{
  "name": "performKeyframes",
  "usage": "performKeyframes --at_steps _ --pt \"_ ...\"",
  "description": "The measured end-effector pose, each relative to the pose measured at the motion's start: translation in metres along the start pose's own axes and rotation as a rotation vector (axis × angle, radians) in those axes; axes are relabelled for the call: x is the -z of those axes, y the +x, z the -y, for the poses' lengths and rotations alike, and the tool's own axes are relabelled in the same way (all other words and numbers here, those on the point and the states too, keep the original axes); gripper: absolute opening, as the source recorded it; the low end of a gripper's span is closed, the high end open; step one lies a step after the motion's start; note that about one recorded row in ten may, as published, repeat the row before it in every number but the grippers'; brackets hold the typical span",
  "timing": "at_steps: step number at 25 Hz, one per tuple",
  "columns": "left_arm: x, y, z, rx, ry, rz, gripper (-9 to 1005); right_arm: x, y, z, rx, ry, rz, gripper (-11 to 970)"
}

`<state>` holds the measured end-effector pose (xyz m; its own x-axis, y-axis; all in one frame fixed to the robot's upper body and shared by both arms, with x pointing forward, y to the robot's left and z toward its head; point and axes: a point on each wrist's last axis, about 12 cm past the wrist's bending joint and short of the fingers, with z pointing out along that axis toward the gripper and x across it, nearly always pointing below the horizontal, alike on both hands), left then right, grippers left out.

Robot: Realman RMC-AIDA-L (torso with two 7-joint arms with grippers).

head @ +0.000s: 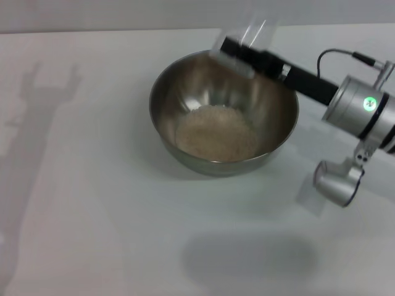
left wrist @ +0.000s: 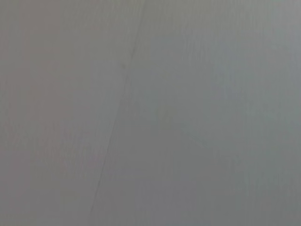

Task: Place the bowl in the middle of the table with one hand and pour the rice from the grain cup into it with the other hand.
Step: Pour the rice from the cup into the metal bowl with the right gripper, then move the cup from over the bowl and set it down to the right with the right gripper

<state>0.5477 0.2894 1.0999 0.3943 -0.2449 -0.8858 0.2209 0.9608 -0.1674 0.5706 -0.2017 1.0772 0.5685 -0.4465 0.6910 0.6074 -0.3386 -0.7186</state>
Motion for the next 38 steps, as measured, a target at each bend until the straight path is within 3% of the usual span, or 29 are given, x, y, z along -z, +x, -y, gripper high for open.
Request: performKeyframes --at_steps 5,8,9,10,11,12,14,15,17,18,19,20,23,24,25,31,32,34,38 --pt "0.001 0.000 0.000 0.001 0.001 0.002 861 -0.001 0.009 0.002 -0.081 0.017 -0.097 17" --pt "0.001 -0.001 0.000 0.001 0.003 0.008 861 0.001 0.014 0.003 -0.239 0.039 -0.183 17" --pt "0.002 -0.001 0.000 0.000 0.005 0.010 861 0.005 0.014 0.005 -0.376 0.076 -0.265 17" --pt "0.002 -0.001 0.000 0.000 0.005 0.010 861 0.005 0.014 0.005 -0.376 0.076 -0.265 17" --pt "0.002 -0.001 0.001 0.000 0.011 0.010 861 0.008 0.013 0.007 -0.500 0.116 -0.349 17" --pt "0.002 -0.001 0.001 0.000 0.011 0.010 861 0.008 0.013 0.007 -0.500 0.116 -0.349 17" --pt "0.003 -0.001 0.003 -0.005 0.025 0.012 861 0.013 0.010 0.012 -0.702 0.199 -0.480 17" --pt "0.003 -0.001 0.003 -0.005 0.025 0.012 861 0.013 0.010 0.012 -0.702 0.199 -0.480 17" --pt "0.003 -0.001 0.004 -0.009 0.030 0.016 861 0.019 0.005 0.016 -0.904 0.295 -0.633 17" --pt "0.003 -0.002 0.004 -0.009 0.032 0.018 861 0.019 0.005 0.016 -0.904 0.295 -0.633 17" --pt "0.003 -0.002 0.004 -0.010 0.033 0.020 861 0.024 0.002 0.017 -1.045 0.360 -0.740 17" --pt "0.003 -0.002 0.004 -0.010 0.033 0.020 861 0.024 0.002 0.017 -1.045 0.360 -0.740 17" --pt "0.002 -0.002 0.004 -0.011 0.036 0.022 861 0.034 -0.002 0.014 -1.252 0.463 -0.891 17" --pt "0.002 -0.002 0.005 -0.013 0.039 0.023 861 0.041 -0.006 0.012 -1.392 0.527 -0.961 16" --pt "0.002 -0.002 0.005 -0.013 0.039 0.023 861 0.041 -0.006 0.012 -1.392 0.527 -0.961 16" --pt "0.000 -0.002 0.008 -0.026 0.071 0.019 861 0.050 -0.028 -0.005 -1.788 0.554 -1.086 16" --pt "-0.001 -0.002 0.008 -0.027 0.074 0.020 861 0.050 -0.028 -0.005 -1.788 0.554 -1.086 16" --pt "-0.001 -0.002 0.009 -0.028 0.081 0.021 861 0.049 -0.034 -0.013 -1.915 0.530 -1.120 16" --pt "-0.002 -0.003 0.010 -0.028 0.084 0.026 861 0.048 -0.039 -0.021 -1.997 0.483 -1.156 17"
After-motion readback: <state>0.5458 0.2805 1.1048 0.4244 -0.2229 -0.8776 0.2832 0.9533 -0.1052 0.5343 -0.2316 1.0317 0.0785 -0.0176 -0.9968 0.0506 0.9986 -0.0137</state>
